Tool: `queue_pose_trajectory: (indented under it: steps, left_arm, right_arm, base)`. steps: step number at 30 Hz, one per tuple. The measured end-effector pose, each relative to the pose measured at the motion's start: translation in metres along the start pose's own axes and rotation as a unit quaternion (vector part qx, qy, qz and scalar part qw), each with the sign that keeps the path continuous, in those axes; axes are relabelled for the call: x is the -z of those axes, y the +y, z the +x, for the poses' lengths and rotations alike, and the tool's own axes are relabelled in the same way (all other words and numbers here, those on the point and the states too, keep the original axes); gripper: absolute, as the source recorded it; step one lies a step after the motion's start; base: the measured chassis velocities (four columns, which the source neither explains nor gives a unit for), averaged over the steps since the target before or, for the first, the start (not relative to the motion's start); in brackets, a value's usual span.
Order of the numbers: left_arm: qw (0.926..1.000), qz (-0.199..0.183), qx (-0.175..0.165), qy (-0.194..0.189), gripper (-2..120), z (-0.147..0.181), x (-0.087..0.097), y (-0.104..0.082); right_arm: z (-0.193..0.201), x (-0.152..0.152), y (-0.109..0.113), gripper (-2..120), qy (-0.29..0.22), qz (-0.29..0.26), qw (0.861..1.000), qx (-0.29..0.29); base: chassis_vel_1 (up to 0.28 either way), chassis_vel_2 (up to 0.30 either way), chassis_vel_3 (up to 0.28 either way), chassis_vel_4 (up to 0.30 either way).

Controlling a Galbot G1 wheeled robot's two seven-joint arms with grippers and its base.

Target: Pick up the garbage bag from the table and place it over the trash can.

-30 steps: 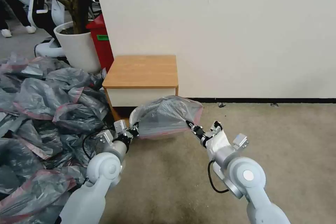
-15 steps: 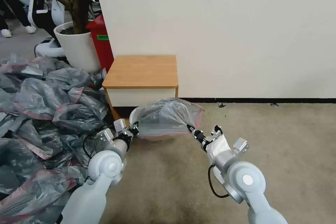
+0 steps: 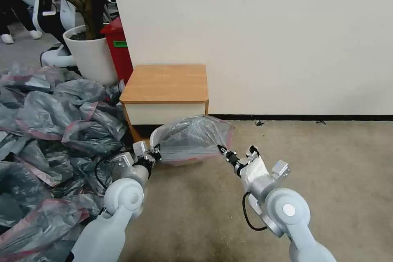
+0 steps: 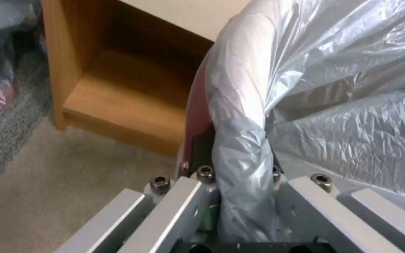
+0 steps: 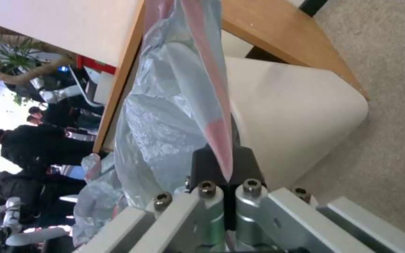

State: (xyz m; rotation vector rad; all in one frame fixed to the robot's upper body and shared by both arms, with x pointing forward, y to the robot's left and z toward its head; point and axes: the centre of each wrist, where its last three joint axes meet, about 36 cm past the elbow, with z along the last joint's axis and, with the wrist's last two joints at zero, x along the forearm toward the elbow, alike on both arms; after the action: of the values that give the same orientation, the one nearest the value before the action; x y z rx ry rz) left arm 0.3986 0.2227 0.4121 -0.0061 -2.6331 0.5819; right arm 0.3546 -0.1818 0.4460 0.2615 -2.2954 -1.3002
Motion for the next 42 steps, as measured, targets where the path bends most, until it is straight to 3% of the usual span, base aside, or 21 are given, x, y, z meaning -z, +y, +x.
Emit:
queue_pose_trajectory:
  steps: [17, 30, 42]
  left_arm:
    - [1.0, -0.006, 0.0, -0.003, 2, 0.005, 0.002, 0.0]
    - [0.9989, 0.023, -0.025, 0.031, 2, 0.019, 0.022, 0.006]
    - [0.9961, 0.046, -0.035, 0.066, 2, 0.025, 0.026, 0.001]
  right_arm:
    - [0.002, -0.002, -0.01, 0, 0.004, 0.013, 1.0, -0.017]
    - [-0.003, 0.001, -0.02, 0, 0.0, 0.022, 0.999, -0.03]
    - [-0.009, -0.003, -0.025, 0, -0.002, 0.028, 0.999, -0.039]
  base:
    - [0.0, 0.0, 0.0, 0.0]
    - [0.0, 0.0, 0.0, 0.0]
    - [0.0, 0.0, 0.0, 0.0]
